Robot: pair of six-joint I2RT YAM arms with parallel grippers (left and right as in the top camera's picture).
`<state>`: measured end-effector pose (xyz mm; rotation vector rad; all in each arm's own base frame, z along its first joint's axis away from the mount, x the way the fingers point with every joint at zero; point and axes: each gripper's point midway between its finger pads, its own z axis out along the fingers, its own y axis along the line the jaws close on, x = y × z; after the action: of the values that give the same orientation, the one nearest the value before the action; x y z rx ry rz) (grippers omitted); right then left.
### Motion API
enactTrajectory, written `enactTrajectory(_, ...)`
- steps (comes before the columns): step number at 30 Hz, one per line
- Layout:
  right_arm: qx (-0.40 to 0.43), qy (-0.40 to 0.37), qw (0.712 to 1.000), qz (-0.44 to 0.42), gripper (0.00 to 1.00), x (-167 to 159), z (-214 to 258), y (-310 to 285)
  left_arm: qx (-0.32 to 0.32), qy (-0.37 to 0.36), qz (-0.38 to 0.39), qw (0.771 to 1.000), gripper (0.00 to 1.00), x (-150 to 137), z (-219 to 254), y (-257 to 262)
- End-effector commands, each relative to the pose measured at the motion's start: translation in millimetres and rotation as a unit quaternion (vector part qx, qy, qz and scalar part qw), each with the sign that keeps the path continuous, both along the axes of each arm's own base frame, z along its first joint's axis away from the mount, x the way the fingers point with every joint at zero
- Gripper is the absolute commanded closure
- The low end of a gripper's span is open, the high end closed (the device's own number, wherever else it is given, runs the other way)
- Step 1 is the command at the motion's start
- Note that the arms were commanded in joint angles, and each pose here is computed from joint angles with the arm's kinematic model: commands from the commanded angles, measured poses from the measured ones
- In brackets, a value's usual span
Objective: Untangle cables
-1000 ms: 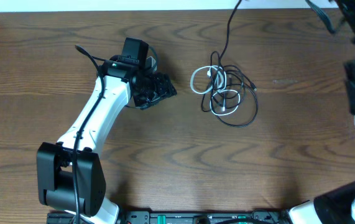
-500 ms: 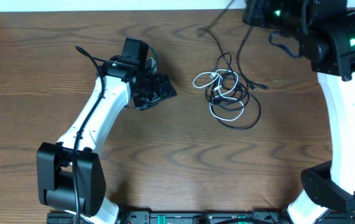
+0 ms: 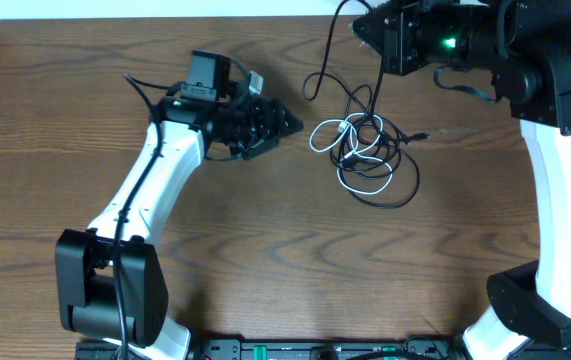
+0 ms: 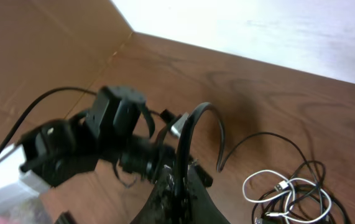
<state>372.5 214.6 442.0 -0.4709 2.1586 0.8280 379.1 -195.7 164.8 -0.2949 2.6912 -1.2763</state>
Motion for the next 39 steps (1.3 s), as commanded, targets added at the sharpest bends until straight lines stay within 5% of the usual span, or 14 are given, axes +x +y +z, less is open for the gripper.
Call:
enactTrajectory(1,-0.003,-0.022,1.0,0.01,0.99,-10,11,-3,-0.119,0.068,0.034,0.99,0.31,5,31,6)
enactTrajectory(9,0.005,-0.028,0.999,0.039,0.99,-19,15,15,-0.168,0.232,0.156,0.945,0.31,11,34,12)
enactTrajectory(19,0.007,-0.03,0.997,0.075,0.99,-34,15,41,-0.2,0.292,0.237,0.905,0.31,30,42,4)
enactTrajectory(30,0.006,-0.043,0.996,0.082,0.99,-37,18,51,-0.204,0.309,0.202,0.907,0.32,16,49,-31)
enactTrajectory(39,0.005,-0.041,0.996,0.081,0.99,-37,18,50,-0.201,0.309,0.198,0.908,0.55,14,48,-35)
